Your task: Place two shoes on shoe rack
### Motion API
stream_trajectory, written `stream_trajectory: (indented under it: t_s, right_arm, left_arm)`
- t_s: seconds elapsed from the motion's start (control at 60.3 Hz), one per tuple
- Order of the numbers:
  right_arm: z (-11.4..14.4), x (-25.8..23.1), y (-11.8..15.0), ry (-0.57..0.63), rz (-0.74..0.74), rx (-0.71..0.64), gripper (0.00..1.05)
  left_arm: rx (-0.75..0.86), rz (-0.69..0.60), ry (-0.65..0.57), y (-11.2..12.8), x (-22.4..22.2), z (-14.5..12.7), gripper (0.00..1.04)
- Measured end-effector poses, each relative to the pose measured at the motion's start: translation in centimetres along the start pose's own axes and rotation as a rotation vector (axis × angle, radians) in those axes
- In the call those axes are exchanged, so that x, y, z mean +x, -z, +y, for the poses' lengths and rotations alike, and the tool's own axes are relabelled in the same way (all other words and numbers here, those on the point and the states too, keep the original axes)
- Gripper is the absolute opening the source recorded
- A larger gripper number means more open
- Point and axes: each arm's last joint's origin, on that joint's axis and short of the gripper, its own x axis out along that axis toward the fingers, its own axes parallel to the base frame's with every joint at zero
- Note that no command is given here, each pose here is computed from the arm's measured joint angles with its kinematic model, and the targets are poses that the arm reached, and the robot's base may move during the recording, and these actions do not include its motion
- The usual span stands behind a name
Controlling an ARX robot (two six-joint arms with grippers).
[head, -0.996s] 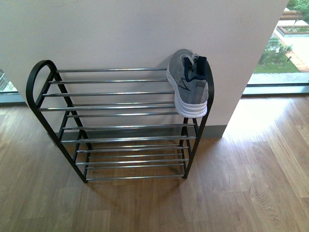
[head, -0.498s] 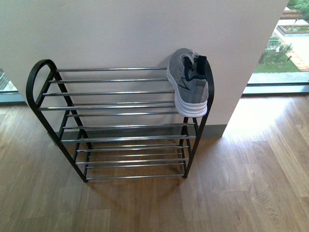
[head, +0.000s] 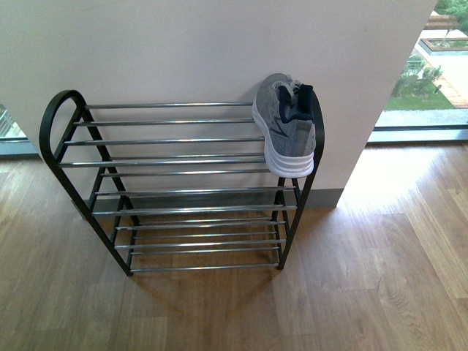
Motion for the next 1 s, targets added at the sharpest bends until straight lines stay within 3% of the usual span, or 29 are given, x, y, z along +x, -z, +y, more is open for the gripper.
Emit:
stream_trajectory:
  t_s: [0.448,0.697,0.863,0.996]
  right_arm:
    - [0.0,-0.3,-0.2,-0.001,-0.026,-0.002,0.02]
    - [0.0,-0.3,-0.2,-0.001,-0.026,-0.001,0.42]
    - [0.0,-0.3,-0.2,-0.001,-0.026,-0.001,0.69]
    - [0.0,-0.3,-0.2,-0.001,-0.026,-0.001,0.93]
  left_arm:
    - [0.000,0.000,-0.001,0.0,0.0,0.0,0.02]
    - [-0.001,0.000,0.006,0.0,0.0,0.0,0.02]
    - [-0.003,0.007,0.131,-0.5,0.1,-0.9,0.02]
    - [-0.030,0.025,0.237,-2.9,2.0,-3.7,0.02]
